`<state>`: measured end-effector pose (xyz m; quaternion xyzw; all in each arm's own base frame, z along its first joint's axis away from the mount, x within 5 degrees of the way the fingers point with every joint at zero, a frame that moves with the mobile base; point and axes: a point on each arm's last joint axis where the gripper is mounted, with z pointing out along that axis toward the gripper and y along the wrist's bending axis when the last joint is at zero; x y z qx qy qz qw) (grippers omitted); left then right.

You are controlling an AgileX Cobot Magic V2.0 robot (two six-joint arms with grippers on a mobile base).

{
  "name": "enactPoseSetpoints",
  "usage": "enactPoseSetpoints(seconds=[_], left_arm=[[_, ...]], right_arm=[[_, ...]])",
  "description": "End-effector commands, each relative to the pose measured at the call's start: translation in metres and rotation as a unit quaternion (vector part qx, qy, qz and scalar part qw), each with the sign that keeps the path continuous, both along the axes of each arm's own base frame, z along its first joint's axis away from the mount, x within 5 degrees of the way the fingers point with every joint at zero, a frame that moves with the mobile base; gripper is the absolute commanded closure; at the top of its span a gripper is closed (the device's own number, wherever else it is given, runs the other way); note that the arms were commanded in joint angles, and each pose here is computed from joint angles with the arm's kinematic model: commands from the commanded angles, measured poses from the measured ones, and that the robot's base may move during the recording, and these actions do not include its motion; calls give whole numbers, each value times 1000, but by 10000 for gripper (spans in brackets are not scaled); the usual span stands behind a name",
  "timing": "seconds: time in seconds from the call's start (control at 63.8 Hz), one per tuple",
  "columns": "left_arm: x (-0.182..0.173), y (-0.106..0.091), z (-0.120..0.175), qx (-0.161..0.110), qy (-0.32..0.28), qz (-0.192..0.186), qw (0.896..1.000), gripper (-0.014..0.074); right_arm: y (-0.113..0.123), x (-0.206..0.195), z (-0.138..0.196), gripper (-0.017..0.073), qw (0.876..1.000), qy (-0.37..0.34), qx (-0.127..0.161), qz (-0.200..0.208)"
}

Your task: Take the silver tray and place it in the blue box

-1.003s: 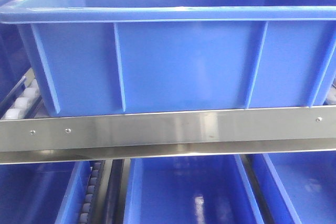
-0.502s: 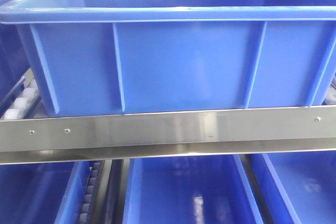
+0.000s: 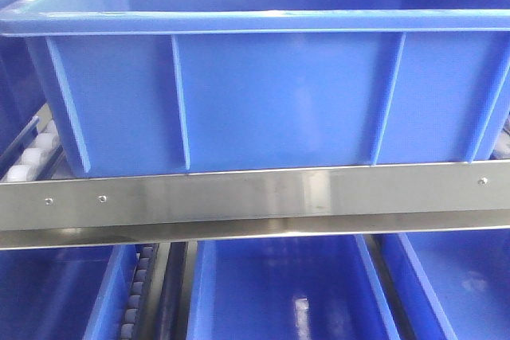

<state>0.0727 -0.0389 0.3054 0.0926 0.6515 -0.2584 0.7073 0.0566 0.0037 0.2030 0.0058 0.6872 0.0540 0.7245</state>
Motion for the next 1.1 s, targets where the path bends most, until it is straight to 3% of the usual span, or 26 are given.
enactPoseSetpoints(seconds=[0.0,0.125,1.082], left_arm=[[-3,1,18,-27,-53,-1,998,600],[-3,1,18,-27,-53,-1,998,600],[-3,1,18,-27,-52,-1,998,601]], right_arm=[[-1,-4,17,508,997,-76,-7,-5],[0,-5,20,508,994,-92,-55,-7],[0,-5,20,508,994,-92,-54,-7]])
